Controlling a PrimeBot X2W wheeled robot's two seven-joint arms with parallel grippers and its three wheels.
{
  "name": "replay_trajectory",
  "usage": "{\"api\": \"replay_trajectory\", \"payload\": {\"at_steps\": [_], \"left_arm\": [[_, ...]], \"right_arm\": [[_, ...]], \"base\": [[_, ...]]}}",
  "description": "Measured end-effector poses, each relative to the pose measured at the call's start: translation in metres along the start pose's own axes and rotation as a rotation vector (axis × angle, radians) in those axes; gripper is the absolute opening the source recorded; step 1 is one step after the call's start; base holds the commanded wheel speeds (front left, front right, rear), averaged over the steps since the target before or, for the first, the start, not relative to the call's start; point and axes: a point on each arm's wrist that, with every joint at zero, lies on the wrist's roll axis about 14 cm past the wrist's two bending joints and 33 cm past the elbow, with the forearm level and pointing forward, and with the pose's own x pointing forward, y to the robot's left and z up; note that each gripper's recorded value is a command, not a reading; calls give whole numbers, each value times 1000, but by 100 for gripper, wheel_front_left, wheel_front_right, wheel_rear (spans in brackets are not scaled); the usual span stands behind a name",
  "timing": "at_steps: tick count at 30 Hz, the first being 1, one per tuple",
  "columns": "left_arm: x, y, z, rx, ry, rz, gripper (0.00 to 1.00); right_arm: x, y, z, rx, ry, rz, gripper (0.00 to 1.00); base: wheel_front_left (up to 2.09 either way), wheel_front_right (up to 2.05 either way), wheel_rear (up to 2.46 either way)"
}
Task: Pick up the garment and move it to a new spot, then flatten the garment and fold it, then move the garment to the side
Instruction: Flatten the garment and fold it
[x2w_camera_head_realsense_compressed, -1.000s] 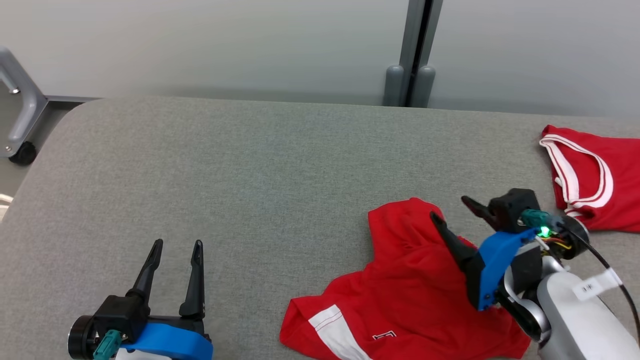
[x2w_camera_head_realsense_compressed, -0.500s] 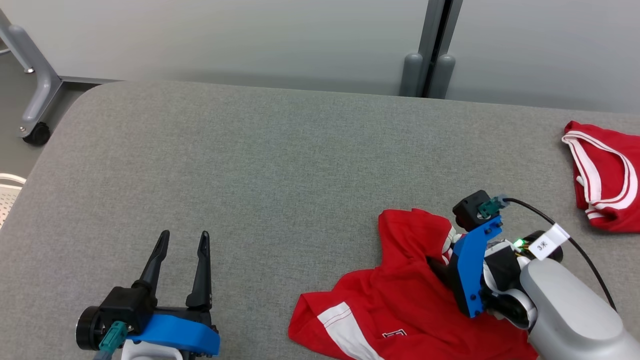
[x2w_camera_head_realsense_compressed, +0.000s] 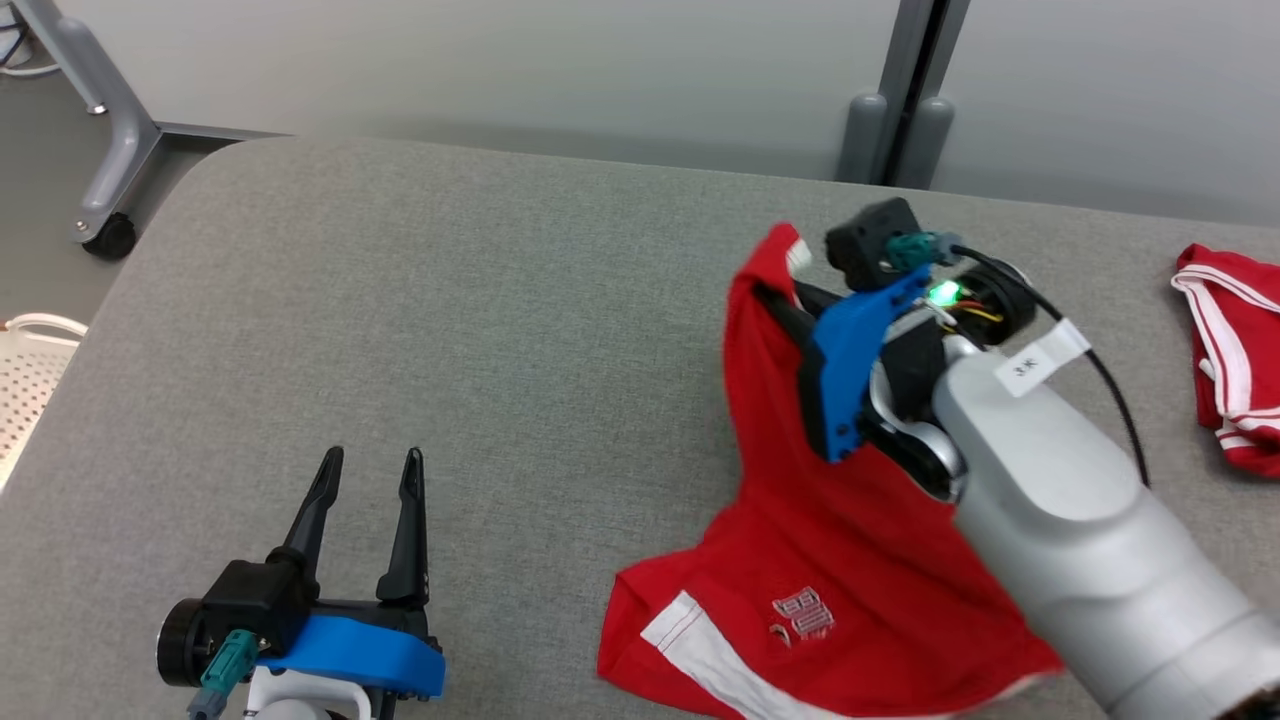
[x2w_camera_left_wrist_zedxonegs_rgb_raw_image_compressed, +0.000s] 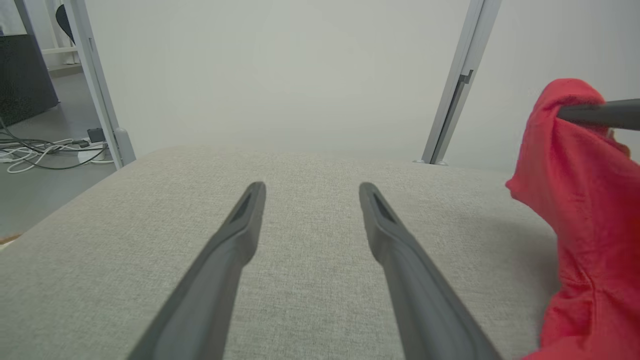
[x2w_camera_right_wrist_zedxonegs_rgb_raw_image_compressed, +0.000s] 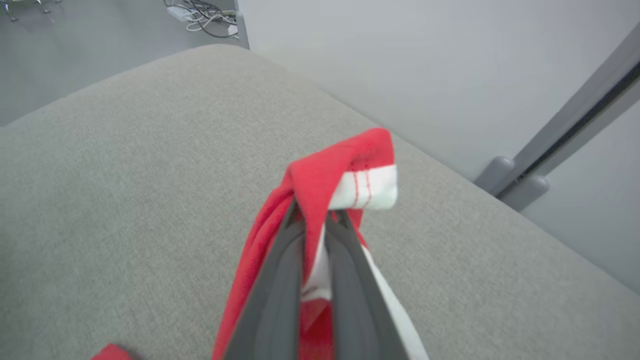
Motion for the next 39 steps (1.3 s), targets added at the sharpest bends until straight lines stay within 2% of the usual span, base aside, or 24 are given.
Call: {"api": "replay_trajectory", "payload": {"at_steps": [6,7,8,9,14,17,22,25,28,30,39], "left_arm": [[-3,5,0,-3,1,20,100],[-3,6,0,-2,2,23,100],[-3,7,0,-3,2,25,100],[-3,7,0,-3,2,27,100],[-4,7,1,-5,-2,26,100],[-4,3,-1,-5,3,16,100],[-2,-4,-4,2,12,-16,100],[0,-15,-4,4,10,-53,100],[3,-24,-3,12,5,-89,100],[5,-31,-2,18,3,-113,100],[1,-49,2,26,-11,-177,100]], "right_arm": [[25,31,39,-74,-149,50,0],[27,36,35,-85,-141,61,17],[29,40,27,-93,-116,69,48],[31,42,20,-98,-96,71,100],[28,42,20,-95,-148,68,100],[20,31,27,-49,-218,35,100],[-10,-19,20,19,-284,-98,100],[-39,-51,9,55,-304,-190,100],[-72,-74,8,69,-364,-266,100],[-94,-84,-6,84,-372,-317,100],[-173,-74,-50,146,-443,-482,100]], "base": [[0,0,0],[0,0,0],[0,0,0],[0,0,0],[0,0,0],[0,0,0],[0,0,0],[0,0,0],[0,0,0],[0,0,0],[0,0,0]]}}
